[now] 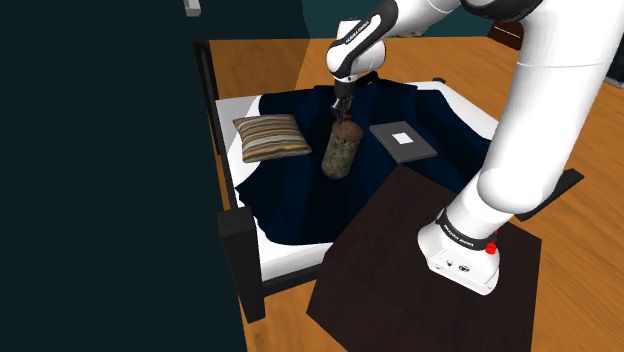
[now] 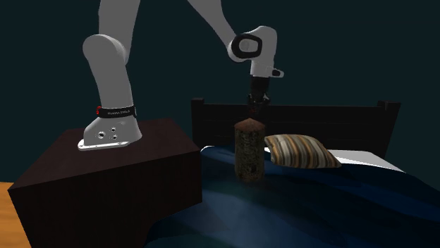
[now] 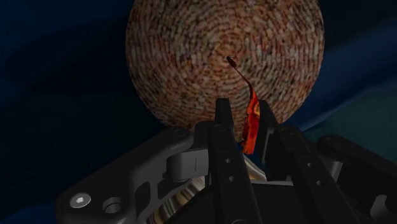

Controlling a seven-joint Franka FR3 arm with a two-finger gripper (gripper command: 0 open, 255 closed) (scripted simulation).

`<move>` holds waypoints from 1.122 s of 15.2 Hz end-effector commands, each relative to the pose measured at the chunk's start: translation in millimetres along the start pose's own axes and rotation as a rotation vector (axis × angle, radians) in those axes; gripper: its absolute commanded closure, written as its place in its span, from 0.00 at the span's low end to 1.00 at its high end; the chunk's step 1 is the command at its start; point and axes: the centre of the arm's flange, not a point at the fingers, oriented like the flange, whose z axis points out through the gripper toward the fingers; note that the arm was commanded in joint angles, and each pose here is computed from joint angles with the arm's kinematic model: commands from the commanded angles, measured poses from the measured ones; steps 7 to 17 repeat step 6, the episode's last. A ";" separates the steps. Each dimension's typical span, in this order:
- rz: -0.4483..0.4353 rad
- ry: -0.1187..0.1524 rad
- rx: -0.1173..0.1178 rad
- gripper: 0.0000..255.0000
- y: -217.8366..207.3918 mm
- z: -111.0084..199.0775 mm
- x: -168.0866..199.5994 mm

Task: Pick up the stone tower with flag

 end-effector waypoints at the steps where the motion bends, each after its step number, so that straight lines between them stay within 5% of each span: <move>1: 0.000 0.003 -0.001 1.00 0.1 -13.3 -0.7; 17: 0.000 0.003 -0.001 1.00 0.2 -29.9 -2.4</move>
